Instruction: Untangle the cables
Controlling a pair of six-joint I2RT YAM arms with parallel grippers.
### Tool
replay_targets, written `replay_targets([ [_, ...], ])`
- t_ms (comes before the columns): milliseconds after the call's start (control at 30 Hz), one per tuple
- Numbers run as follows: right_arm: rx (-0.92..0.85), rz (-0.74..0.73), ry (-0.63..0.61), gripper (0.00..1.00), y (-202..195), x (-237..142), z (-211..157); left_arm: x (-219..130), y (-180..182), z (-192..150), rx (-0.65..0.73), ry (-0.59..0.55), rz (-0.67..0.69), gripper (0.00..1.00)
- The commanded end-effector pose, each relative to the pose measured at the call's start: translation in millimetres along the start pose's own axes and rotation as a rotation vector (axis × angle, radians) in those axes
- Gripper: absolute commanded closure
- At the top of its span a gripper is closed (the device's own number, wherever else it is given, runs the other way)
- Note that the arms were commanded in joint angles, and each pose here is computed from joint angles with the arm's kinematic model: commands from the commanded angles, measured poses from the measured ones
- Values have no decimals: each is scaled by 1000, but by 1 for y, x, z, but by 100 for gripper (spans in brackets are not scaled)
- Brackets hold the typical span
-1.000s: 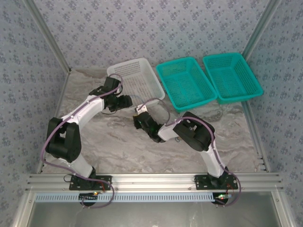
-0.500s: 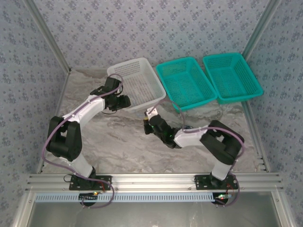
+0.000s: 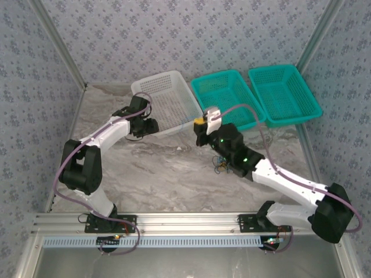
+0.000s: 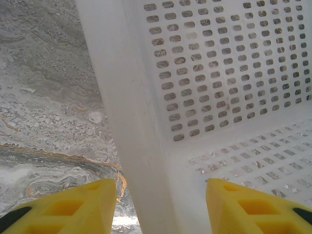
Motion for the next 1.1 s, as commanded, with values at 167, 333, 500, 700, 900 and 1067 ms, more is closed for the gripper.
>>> replay_targets([
  [167,-38,97,-26,100,-5,39,43,-12,-2,2,35,-17,-28,47],
  [333,-75,140,-107,100,2,52,75,-19,-4,1,41,-26,-48,44],
  [500,-106,184,-249,100,11,17,131,-3,1,-3,39,4,-23,45],
  [700,-114,191,-348,100,13,-32,168,10,5,-6,43,21,8,46],
  [900,-138,170,-296,100,8,-16,170,1,4,-5,43,2,-10,46],
  [1067,-138,174,-207,100,4,31,161,-28,-3,0,45,-52,-69,41],
])
Point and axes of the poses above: each hand's point on the last joint's axis, 136 mm out from that joint toward the fingers, its own x axis out along the fingers, its own y axis along the line the jaws close on, z = x × y, the point moved 8 cm from there along -x, back along the fingers
